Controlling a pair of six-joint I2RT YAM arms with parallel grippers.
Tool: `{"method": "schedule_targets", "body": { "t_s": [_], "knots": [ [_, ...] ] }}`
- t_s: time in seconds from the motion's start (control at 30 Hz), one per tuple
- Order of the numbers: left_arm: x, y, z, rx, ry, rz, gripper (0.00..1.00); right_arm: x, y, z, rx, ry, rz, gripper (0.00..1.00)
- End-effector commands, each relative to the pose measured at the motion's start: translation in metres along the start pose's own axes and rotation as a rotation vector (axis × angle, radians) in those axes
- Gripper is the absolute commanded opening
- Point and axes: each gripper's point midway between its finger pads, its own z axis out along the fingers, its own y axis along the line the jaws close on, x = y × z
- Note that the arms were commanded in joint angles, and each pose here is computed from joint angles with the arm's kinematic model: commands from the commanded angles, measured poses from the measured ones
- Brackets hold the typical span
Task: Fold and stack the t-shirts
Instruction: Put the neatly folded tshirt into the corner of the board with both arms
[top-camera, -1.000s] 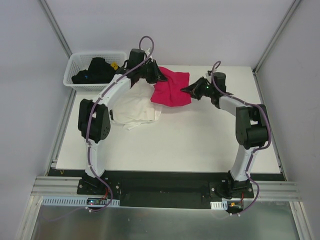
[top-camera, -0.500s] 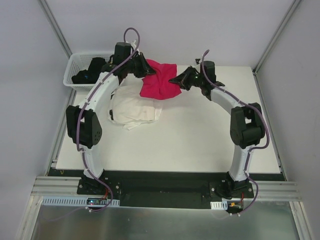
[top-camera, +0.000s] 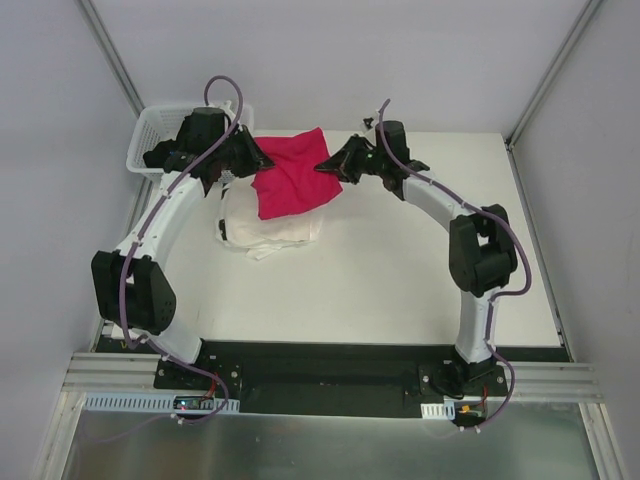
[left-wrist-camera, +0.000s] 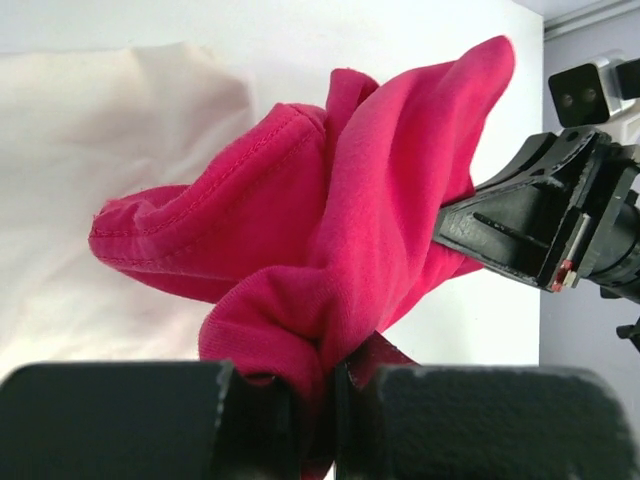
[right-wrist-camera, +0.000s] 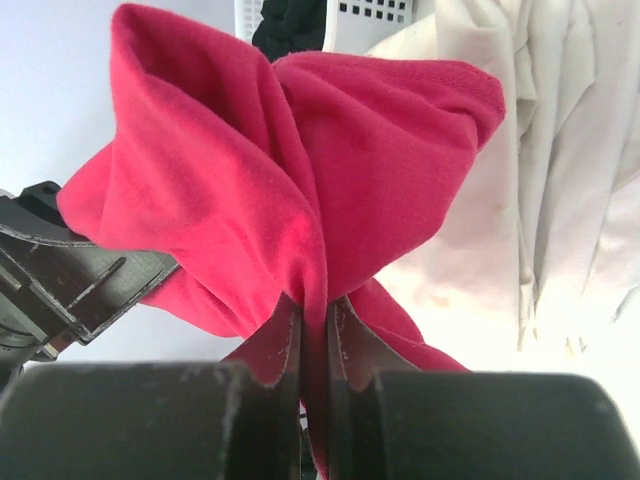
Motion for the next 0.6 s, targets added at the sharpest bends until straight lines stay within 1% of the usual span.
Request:
{"method": "schedule_targets", "body": {
  "t_s": [0.0,0.23,0.57],
  "knots": [
    [-0.015,0.004,-0.033,-0.016,-0.099,0.041,0.0,0.001,0.024,0.007,-0.038,0.003,-0.04,0.01],
    [-0.021,0.022,-0.047,-0.055,-0.136,0.028,0.0,0.02,0.037,0.025,-0.046,0.057,-0.052,0.01],
    [-0.018,0.064,-0.043,-0.156,-0.136,-0.014,0.0,0.046,0.047,0.041,-0.059,0.112,-0.073,0.01]
  ]
}}
